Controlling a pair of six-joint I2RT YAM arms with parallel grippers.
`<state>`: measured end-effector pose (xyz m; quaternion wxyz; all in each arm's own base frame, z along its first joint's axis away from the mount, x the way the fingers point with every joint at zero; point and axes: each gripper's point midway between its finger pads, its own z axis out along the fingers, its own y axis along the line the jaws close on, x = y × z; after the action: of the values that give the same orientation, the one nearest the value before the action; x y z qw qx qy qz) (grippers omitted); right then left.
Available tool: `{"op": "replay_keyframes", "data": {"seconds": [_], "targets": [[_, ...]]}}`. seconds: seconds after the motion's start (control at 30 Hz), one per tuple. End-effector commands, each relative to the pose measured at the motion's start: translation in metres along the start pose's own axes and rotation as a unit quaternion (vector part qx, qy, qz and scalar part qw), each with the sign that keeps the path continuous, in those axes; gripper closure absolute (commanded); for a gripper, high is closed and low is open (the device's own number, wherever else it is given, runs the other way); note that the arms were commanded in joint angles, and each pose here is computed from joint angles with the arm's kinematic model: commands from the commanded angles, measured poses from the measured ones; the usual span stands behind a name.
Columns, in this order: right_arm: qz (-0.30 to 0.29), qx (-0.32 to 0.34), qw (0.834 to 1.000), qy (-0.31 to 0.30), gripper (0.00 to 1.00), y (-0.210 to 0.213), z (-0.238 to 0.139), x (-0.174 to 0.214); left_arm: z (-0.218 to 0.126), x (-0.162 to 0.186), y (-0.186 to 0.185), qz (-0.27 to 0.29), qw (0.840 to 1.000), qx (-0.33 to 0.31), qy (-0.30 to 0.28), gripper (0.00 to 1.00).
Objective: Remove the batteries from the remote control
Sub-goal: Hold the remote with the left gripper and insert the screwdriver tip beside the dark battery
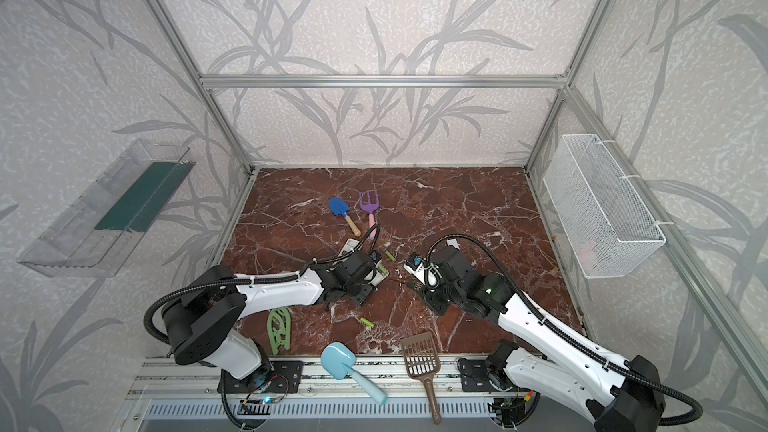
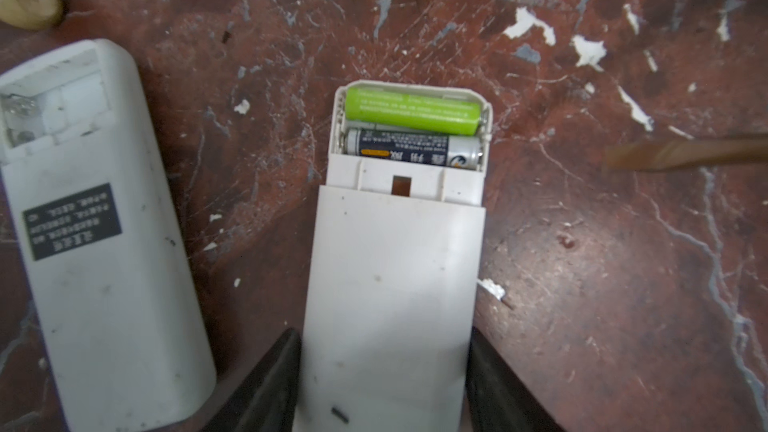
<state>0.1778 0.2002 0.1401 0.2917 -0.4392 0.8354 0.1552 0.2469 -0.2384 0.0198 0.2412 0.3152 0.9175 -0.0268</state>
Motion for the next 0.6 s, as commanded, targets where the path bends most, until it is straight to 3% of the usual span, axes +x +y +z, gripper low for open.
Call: {"op": "replay_keyframes", "data": {"seconds": [0.0, 0.3, 0.57], "targets": [[-0.02, 0.011, 1.0, 0.0, 1.0, -0.004, -0.002, -0.004, 0.007, 0.028, 0.012, 0.001, 0.999, -0.031, 0.038, 0.4], [-0.029, 0.003, 0.998, -0.06, 1.0, -0.001, 0.013, -0.023, 0.007, 0.032, 0.006, 0.001, 1.0, -0.009, 0.021, 0.41], [-0.062, 0.0, 0.998, -0.032, 1.0, 0.003, 0.018, -0.013, 0.009, 0.034, 0.002, 0.01, 1.0, 0.006, 0.007, 0.43]]}}
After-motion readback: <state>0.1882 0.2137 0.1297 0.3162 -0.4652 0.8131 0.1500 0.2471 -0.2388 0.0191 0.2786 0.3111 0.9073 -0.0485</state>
